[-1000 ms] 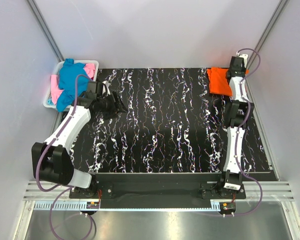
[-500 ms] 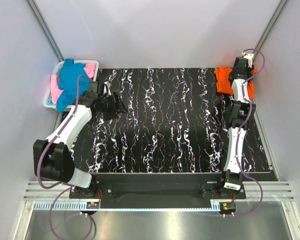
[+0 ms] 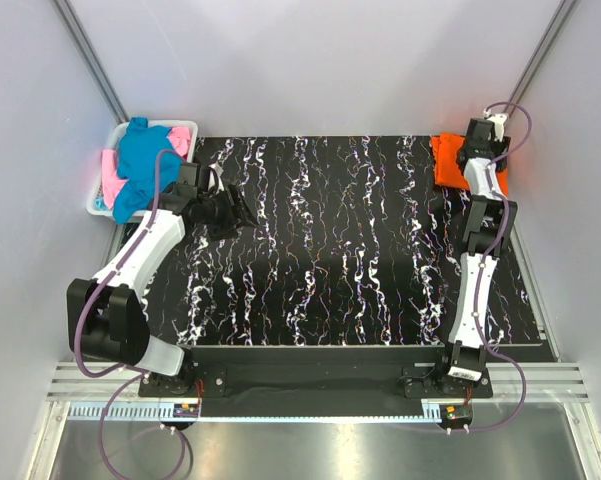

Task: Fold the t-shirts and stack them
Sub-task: Neatly place the folded tshirt to the corner, then reset both grippers

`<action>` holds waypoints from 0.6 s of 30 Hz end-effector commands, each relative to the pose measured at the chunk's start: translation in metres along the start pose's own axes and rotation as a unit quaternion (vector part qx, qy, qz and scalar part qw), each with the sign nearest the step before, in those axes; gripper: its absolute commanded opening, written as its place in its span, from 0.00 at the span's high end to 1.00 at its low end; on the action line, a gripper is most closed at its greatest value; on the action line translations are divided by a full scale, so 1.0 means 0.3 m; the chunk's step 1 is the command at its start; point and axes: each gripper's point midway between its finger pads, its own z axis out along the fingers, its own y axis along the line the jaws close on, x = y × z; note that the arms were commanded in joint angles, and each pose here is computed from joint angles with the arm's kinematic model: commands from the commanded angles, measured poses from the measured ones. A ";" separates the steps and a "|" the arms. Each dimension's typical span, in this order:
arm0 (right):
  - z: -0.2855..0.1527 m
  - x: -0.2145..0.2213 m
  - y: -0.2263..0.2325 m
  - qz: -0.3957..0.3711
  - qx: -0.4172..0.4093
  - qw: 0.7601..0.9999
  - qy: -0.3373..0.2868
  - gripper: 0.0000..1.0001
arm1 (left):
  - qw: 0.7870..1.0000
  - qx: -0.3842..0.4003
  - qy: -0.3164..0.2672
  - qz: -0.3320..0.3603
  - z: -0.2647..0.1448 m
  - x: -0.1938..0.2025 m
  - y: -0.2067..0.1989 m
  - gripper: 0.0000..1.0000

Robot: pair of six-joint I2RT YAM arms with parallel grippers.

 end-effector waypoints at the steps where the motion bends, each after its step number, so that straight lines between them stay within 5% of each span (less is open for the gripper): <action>1: -0.195 -0.254 -0.042 0.037 -0.013 0.998 -0.051 0.46 | 0.999 0.018 -0.030 0.021 -0.034 -0.048 -0.046 0.31; 11: -0.675 -0.363 0.036 0.118 -0.227 0.967 0.002 0.39 | 0.997 -0.010 -0.059 0.038 -0.055 -0.072 -0.023 0.27; 14: -0.859 -0.305 0.109 0.118 -0.298 0.947 0.034 0.49 | 0.997 -0.019 -0.065 0.039 -0.059 -0.076 -0.021 0.25; 18: -1.088 -0.184 0.189 0.068 -0.338 0.937 0.057 0.39 | 0.996 -0.038 -0.050 0.056 -0.070 -0.061 -0.012 0.22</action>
